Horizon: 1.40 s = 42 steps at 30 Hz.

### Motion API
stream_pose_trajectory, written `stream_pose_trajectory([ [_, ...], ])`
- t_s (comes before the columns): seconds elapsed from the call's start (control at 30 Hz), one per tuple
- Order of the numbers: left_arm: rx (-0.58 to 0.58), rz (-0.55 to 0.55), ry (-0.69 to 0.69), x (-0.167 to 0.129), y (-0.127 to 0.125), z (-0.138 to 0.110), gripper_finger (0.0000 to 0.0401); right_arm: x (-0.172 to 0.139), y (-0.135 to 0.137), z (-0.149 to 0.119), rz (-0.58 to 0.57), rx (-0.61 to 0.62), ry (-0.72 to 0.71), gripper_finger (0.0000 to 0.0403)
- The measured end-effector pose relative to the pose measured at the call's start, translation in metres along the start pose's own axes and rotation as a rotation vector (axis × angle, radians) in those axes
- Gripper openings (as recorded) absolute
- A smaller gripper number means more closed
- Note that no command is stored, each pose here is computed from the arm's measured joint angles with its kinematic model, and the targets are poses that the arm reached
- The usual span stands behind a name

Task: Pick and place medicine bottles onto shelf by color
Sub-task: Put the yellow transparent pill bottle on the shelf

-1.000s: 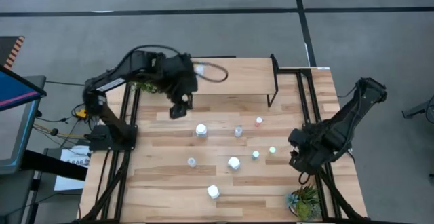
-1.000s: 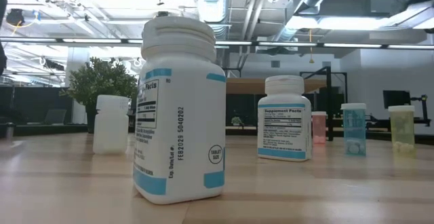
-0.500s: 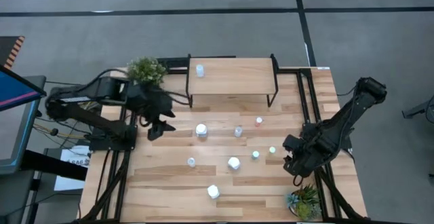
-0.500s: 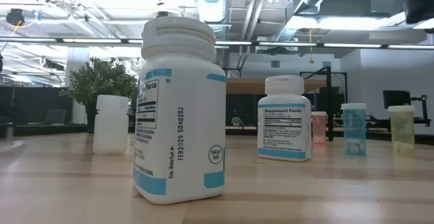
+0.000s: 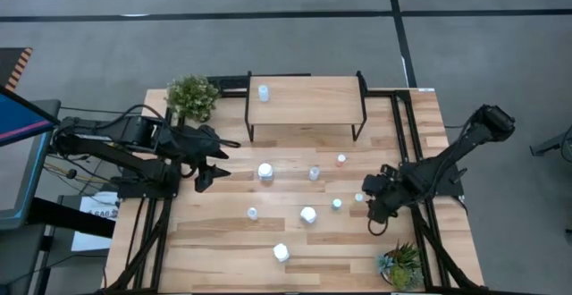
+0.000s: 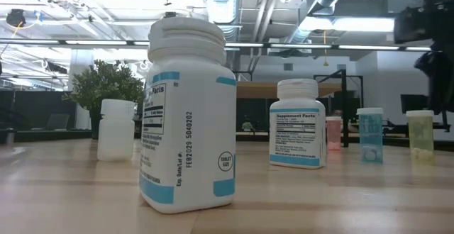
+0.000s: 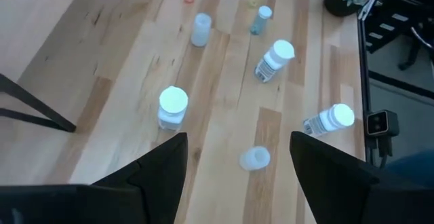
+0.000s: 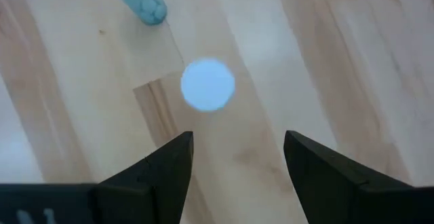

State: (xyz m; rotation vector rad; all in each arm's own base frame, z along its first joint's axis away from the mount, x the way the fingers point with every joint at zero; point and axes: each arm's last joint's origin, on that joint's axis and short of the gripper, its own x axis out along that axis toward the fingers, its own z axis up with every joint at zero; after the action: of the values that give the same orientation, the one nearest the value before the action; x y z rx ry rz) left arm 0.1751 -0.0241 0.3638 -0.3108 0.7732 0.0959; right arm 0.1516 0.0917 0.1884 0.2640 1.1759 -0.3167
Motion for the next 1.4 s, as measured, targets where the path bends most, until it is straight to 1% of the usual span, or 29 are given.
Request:
stream_pose_trajectory([
  [0.13, 0.001, 0.016, -0.001, 0.001, 0.0, 0.0, 0.0245, 0.003, -0.003, 0.008, 0.031, -0.06, 0.016, 0.0255],
  [0.23, 0.001, 0.021, -0.004, 0.001, 0.001, 0.0, 0.0245, 0.005, -0.004, 0.013, 0.075, -0.11, 0.036, 0.0255],
  [0.47, 0.001, 0.024, -0.005, 0.001, 0.001, 0.0, 0.0245, 0.017, -0.005, 0.023, 0.061, -0.168, 0.052, 0.0255],
  [0.6, 0.001, 0.028, -0.006, 0.001, 0.001, 0.0, 0.0245, 0.026, -0.001, 0.028, 0.091, -0.199, 0.059, 0.0255],
  [0.8, 0.001, 0.028, -0.005, 0.001, 0.001, 0.0, 0.0245, 0.038, 0.003, 0.033, 0.093, -0.195, 0.058, 0.0255],
  [1.1, 0.002, 0.037, -0.005, 0.001, 0.001, -0.001, 0.0245, 0.035, 0.003, 0.034, 0.1, -0.19, 0.049, 0.0253],
  [1.23, 0.002, 0.041, -0.006, 0.001, 0.001, 0.0, 0.0245, 0.033, 0.005, 0.036, 0.109, -0.187, 0.037, 0.0234],
  [1.4, 0.002, 0.04, -0.006, 0.001, 0.001, 0.0, 0.0245, 0.033, 0.004, 0.035, 0.106, -0.189, 0.046, 0.019],
])
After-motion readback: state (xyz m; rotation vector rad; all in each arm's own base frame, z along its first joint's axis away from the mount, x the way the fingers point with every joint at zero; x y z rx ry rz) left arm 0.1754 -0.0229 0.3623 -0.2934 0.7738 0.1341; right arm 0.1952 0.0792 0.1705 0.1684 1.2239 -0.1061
